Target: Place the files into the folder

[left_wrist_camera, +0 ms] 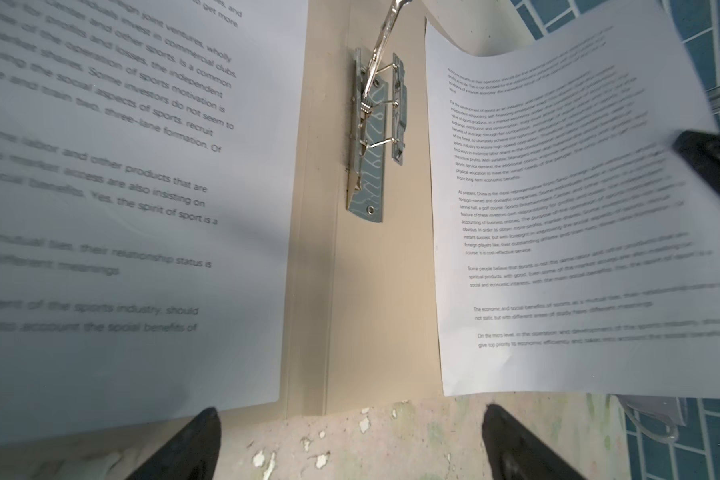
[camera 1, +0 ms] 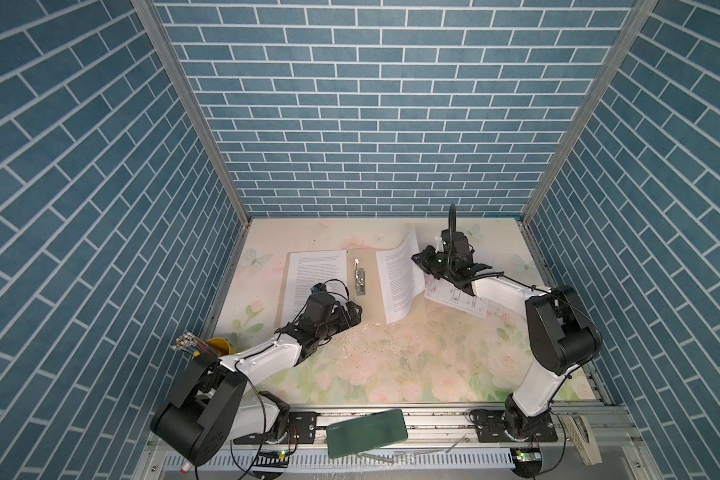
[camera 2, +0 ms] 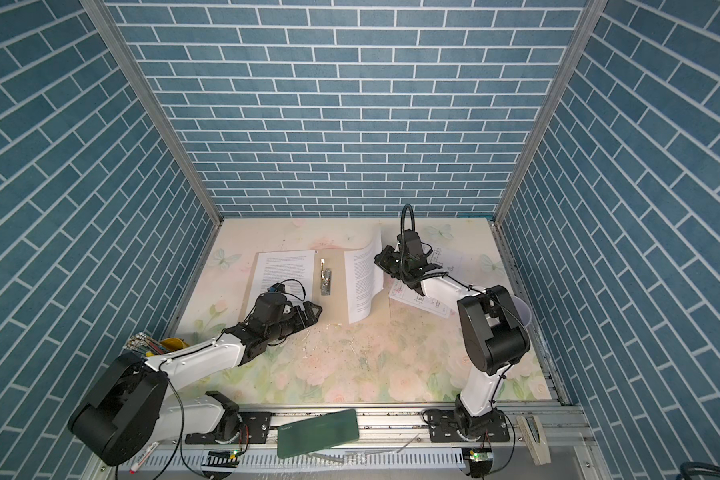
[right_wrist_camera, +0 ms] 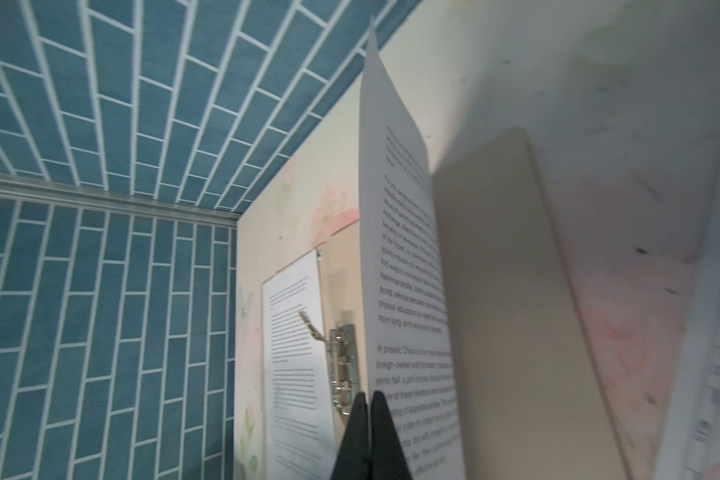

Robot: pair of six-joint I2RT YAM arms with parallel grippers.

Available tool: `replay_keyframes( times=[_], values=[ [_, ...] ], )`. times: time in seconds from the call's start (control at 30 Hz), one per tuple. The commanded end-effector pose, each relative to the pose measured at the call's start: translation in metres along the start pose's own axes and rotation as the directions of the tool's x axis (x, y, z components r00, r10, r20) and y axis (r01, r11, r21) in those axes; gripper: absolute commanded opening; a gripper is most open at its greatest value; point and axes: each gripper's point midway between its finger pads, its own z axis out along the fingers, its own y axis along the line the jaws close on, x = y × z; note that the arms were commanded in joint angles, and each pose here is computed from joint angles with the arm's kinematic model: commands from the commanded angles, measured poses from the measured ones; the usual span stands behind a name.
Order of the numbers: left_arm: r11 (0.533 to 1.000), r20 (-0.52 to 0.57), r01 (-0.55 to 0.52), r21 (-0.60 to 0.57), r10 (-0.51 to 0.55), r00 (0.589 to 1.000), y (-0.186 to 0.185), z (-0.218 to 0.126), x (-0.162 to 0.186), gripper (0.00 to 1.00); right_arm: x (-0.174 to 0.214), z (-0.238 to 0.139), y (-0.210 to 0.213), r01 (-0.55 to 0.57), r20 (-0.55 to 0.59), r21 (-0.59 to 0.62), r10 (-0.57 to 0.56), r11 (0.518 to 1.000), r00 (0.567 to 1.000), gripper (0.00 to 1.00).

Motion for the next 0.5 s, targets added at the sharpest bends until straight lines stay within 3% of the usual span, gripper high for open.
replay_keyframes(
  times=[0.0,0.23,0.47],
  values=[
    [0.995,0.002,0.046,0.083,-0.047,0.999,-0.014,0.002,-0.002,0.99,0.001,0.003,0.051,0.018,-0.022,-0.09,-0.021,0.996,1.0,0.0],
    [0.995,0.07,0.067,0.077,-0.072,0.995,-0.009,-0.011,-0.009,0.99,0.01,0.029,0.101,0.018,-0.055,-0.181,-0.029,0.983,0.998,0.0],
    [0.998,0.152,0.052,0.032,-0.056,0.987,0.001,-0.032,-0.02,1.0,0.009,0.031,0.133,0.018,-0.065,-0.251,-0.035,0.968,0.997,0.0]
  ],
)
